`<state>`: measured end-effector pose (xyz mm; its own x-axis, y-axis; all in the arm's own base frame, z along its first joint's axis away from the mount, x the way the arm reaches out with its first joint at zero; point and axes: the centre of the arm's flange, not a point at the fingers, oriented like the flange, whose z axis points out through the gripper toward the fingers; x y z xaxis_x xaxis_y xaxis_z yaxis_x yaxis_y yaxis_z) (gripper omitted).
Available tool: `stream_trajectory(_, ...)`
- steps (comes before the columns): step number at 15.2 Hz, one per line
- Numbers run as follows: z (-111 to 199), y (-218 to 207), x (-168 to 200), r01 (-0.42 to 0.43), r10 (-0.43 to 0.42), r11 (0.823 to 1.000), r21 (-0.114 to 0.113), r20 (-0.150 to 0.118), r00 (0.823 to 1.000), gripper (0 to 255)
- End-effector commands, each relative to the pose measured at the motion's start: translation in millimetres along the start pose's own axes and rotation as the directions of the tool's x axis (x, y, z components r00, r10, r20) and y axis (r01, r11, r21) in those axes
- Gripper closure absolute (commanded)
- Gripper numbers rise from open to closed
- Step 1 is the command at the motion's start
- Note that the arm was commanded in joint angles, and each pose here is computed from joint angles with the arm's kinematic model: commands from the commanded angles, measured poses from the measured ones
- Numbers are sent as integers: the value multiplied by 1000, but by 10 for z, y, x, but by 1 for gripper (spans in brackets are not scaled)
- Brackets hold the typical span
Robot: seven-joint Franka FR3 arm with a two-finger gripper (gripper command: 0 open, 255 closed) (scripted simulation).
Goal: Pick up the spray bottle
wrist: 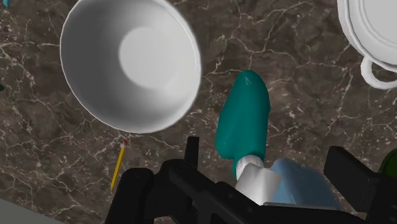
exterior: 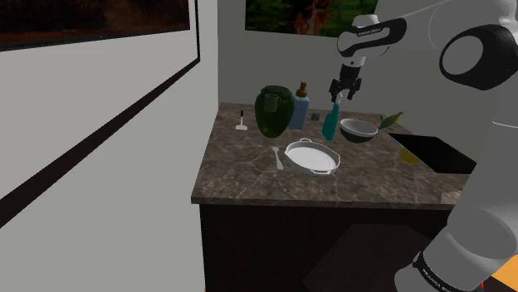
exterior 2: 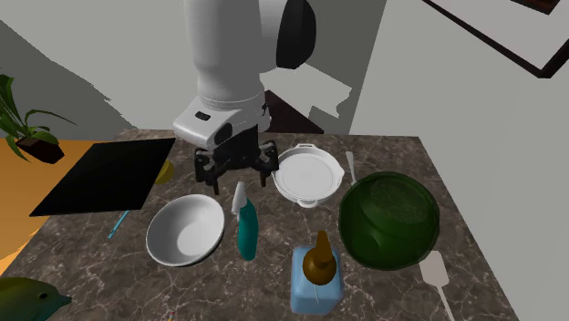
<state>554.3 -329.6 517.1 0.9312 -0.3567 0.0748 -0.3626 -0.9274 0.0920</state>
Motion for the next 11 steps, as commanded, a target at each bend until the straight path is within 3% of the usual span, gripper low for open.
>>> stream_trajectory(1, 73, -7, -8, 0, 0, 1000, 0, -1, 1000, 0)
stream_trajectory(2, 73, -7, -8, 0, 0, 1000, 0, -1, 1000, 0)
stream_trajectory(3, 66, -5, -10, 0, 0, 1000, 0, -1, 1000, 255)
stream_trajectory(11, 66, -7, -9, 0, 0, 1000, 0, -1, 1000, 255)
